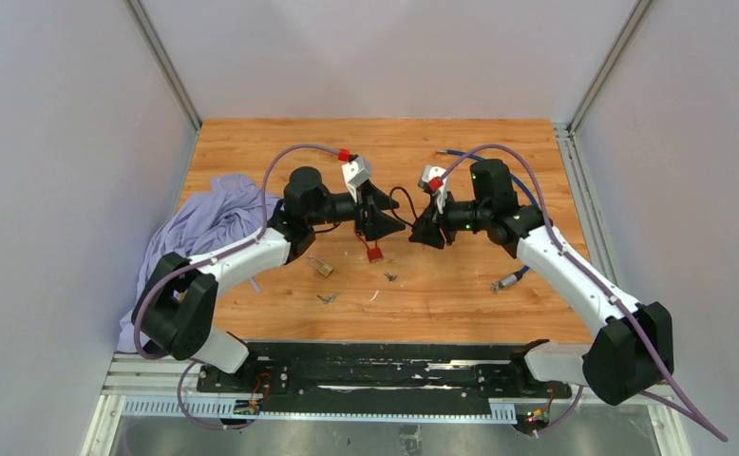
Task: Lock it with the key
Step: Lock the lock.
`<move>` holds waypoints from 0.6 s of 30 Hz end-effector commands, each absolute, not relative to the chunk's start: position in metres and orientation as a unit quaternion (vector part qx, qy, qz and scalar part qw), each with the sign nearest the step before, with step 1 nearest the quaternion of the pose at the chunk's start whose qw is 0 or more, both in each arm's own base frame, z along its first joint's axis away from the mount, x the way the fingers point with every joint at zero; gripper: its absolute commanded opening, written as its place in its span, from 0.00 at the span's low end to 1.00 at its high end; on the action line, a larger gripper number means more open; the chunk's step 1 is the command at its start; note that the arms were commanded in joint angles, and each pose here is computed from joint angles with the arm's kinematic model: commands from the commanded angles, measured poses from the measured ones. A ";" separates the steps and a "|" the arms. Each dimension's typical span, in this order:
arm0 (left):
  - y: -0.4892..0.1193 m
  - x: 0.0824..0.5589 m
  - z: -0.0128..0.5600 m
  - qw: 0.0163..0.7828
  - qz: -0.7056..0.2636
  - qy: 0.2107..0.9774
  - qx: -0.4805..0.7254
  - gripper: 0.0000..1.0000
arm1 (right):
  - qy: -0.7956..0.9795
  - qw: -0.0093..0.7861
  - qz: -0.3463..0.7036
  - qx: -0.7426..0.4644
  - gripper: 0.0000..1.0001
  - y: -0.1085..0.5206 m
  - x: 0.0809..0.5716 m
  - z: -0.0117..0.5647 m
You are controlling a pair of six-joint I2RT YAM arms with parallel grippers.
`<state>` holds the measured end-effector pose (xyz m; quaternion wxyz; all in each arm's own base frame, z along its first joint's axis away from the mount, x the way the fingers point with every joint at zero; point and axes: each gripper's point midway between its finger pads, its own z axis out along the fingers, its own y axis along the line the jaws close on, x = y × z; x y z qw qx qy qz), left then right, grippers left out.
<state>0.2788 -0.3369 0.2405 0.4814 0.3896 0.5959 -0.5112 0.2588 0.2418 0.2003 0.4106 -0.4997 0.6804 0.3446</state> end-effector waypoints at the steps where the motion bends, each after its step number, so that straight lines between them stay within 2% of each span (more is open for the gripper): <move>1: -0.332 0.286 0.238 0.488 -0.494 0.615 0.374 0.67 | 0.693 0.448 0.318 -0.467 0.01 0.239 0.287 0.229; 9: -0.334 0.289 0.254 0.471 -0.521 0.634 0.323 0.60 | 0.739 0.454 0.273 -0.417 0.01 0.236 0.315 0.226; 13: -0.336 0.294 0.270 0.462 -0.540 0.644 0.282 0.51 | 0.739 0.455 0.270 -0.416 0.01 0.242 0.314 0.224; 18: -0.340 0.299 0.278 0.444 -0.552 0.660 0.249 0.49 | 0.742 0.450 0.275 -0.415 0.01 0.248 0.313 0.223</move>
